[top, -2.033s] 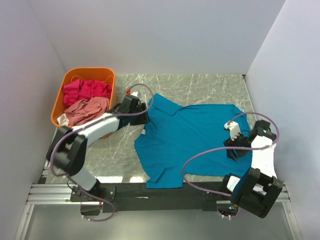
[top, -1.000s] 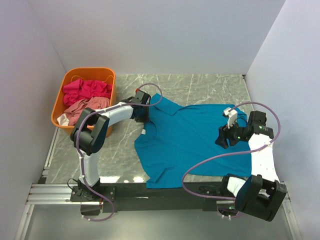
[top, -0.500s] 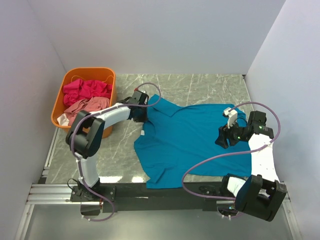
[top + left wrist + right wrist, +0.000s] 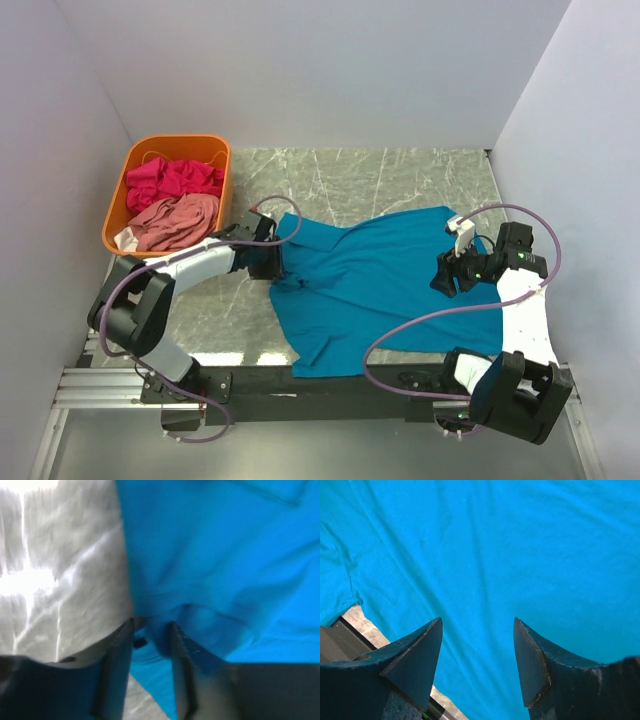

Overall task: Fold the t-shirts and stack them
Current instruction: Flatten the tshirt out

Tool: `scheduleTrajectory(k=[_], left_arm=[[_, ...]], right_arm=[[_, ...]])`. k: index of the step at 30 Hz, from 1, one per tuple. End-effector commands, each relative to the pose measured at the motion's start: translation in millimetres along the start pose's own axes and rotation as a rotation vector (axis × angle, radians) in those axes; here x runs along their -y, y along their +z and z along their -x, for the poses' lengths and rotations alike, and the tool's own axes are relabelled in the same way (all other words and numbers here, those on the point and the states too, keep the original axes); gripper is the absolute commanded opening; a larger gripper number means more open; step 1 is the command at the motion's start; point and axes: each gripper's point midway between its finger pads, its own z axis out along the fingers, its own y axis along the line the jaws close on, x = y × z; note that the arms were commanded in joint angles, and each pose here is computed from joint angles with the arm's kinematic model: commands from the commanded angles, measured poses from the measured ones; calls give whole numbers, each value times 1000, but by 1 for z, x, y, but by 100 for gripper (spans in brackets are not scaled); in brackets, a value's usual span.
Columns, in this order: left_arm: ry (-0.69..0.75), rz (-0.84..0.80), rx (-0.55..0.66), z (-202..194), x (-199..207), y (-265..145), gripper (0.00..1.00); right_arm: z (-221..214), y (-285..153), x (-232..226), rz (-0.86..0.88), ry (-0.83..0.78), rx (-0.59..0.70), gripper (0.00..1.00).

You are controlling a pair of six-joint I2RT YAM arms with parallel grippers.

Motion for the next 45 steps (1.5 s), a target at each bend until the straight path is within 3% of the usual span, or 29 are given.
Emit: scheduleTrajectory(k=[1,5,12,17,23,37,45], left_arm=[[-20,-31,72,13,9,-17,47],[-14,-11,176,55,11,-26,55],[-74,11,176,125,10,18,50],[-78,57,122,133,-4,47,43],[-92,86,101,130,-20,52,41],[-97,12,14,115,-12,69,36],[-92,43,60,127,-13,55,15]], right_arm=[[8,-1,1,7,-28,32,66],[7,0,1,9,-28,30,66],[7,0,1,6,-27,29,66],[5,1,2,7,-26,24,66],[5,2,2,19,-19,24,66],[4,1,2,23,-13,29,66],[5,1,1,33,-8,32,66]])
